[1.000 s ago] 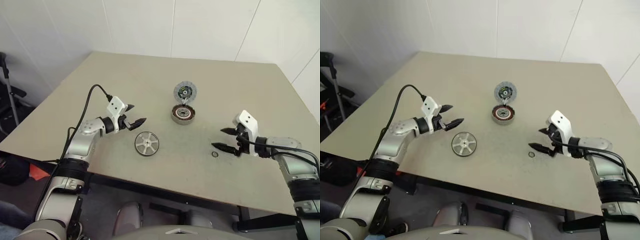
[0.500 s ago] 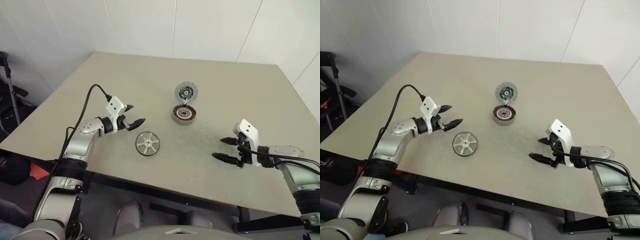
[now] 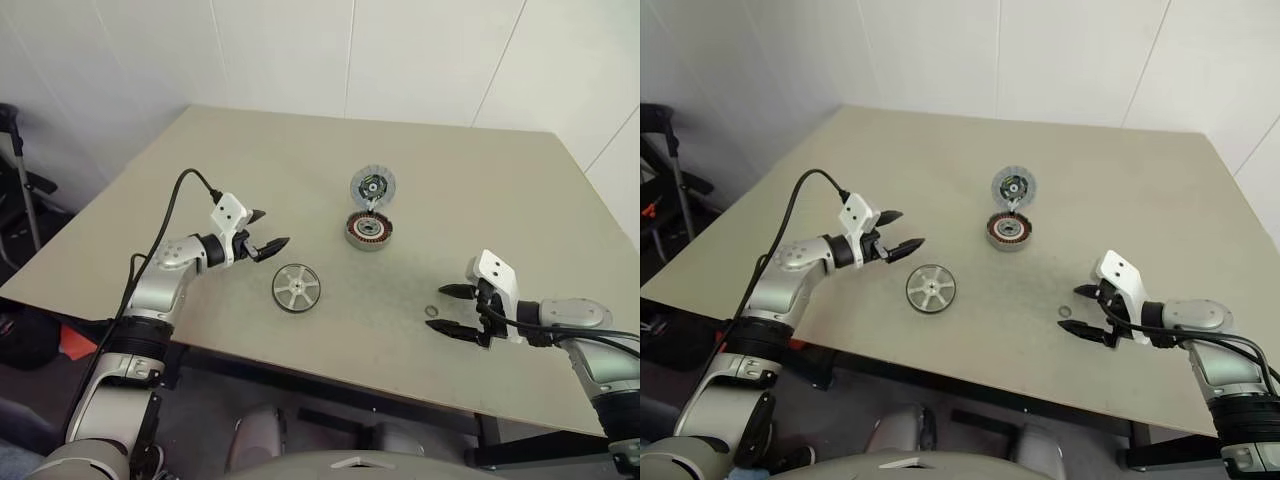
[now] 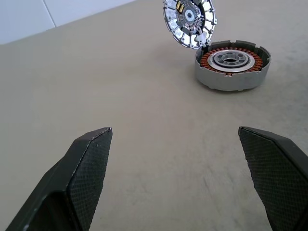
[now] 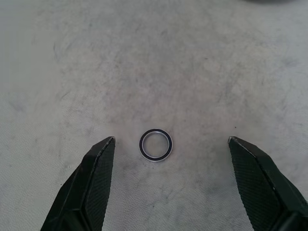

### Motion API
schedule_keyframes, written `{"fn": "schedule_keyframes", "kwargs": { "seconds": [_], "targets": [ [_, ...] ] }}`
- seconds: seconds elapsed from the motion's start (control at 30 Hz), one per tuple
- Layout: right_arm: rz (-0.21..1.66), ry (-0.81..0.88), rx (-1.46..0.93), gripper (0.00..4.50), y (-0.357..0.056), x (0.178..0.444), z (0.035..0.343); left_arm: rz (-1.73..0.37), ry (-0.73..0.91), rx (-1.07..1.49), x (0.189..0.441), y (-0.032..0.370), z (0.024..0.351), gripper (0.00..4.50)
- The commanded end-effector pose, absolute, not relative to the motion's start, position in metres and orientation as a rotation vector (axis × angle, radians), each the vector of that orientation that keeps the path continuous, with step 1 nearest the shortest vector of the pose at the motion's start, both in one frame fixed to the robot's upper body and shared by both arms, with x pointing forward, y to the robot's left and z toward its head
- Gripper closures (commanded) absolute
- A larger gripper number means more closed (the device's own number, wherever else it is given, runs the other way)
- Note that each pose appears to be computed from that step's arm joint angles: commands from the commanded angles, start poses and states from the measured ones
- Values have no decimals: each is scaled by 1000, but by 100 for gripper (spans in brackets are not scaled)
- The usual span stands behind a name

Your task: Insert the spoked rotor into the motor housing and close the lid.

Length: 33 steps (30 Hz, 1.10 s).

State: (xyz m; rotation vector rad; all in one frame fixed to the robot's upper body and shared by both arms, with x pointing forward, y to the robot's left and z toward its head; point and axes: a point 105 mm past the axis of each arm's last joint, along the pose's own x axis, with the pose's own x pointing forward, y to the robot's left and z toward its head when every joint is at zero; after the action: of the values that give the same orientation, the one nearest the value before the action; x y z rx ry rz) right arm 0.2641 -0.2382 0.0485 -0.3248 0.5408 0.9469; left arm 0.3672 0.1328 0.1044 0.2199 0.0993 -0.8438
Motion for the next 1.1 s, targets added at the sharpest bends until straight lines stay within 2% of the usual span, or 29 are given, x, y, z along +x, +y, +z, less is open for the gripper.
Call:
{"fn": "schedule_keyframes", "kwargs": {
  "seconds": [0.03,0.07,0.47,0.57,0.73,0.93,1.1],
  "targets": [
    [954,557,-342,142,-239,262,43,-837,67,244,369,137,116,0],
    [948,553,-357,172,-240,263,43,-836,66,246,369,137,116,0],
    [934,537,-384,172,-245,271,45,-834,64,253,370,138,118,0],
    [929,546,-370,231,-247,272,46,-832,64,254,370,139,118,0],
    [909,535,-397,383,-250,277,48,-828,62,255,371,139,119,0],
    [890,528,-396,383,-251,284,50,-825,60,258,371,140,119,0],
    [811,423,-439,383,-253,307,66,-819,57,258,372,140,119,0]
  ]
}}
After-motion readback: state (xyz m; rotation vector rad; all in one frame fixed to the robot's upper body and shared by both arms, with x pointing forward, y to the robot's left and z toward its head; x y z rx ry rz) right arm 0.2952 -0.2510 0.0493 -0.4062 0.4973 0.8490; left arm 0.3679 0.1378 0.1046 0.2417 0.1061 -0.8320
